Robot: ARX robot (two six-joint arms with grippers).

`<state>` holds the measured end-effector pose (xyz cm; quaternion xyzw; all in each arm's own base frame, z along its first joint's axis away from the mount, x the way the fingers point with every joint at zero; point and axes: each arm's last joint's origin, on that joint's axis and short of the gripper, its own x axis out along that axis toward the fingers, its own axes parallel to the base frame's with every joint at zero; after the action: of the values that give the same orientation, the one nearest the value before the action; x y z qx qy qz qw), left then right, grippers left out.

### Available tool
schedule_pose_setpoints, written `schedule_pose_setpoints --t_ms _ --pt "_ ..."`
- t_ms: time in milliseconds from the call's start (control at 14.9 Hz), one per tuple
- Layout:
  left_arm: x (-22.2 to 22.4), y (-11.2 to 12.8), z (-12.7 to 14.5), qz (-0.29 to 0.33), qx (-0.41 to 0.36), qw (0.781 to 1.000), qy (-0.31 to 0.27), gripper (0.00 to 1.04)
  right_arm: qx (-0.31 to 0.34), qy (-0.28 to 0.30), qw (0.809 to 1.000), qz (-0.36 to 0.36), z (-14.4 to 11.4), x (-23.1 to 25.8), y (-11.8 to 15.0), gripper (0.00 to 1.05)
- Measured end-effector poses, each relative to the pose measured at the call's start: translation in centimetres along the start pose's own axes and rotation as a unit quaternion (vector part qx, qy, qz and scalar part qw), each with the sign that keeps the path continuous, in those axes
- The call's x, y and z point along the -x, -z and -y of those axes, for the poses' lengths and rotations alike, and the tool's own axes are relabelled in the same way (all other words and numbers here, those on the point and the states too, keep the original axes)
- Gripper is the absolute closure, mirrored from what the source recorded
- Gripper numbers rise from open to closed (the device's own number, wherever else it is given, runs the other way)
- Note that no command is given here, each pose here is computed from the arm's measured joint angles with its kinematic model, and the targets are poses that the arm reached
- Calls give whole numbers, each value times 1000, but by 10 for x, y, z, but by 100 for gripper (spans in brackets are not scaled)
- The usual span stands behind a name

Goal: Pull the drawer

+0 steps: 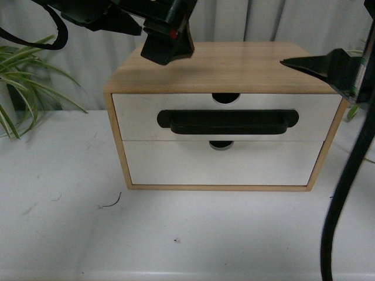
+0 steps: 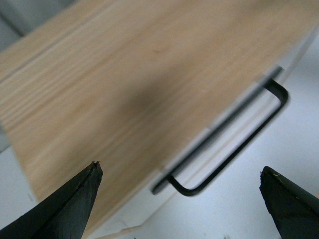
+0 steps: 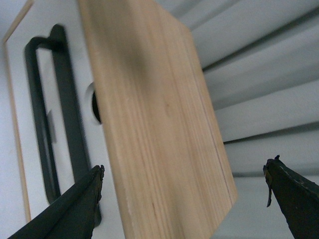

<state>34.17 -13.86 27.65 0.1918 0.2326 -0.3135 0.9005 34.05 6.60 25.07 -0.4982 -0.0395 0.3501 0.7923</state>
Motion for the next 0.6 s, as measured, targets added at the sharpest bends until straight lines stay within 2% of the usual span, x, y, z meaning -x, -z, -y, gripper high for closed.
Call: schedule_pose_setpoints --t_ms 134,268,402,604 --pt "-5 -4 17 -57 -67 993 83 7 79 -69 994 -5 0 4 6 6" --pt "-11 -2 32 -106 -114 979 132 7 131 -133 982 -14 -9 4 16 6" --pt "-20 -2 37 -119 -138 972 149 7 142 -177 974 -17 -20 3 22 6" --pt "-44 1 39 -126 -143 971 146 7 146 -203 968 -23 -33 -8 29 6"
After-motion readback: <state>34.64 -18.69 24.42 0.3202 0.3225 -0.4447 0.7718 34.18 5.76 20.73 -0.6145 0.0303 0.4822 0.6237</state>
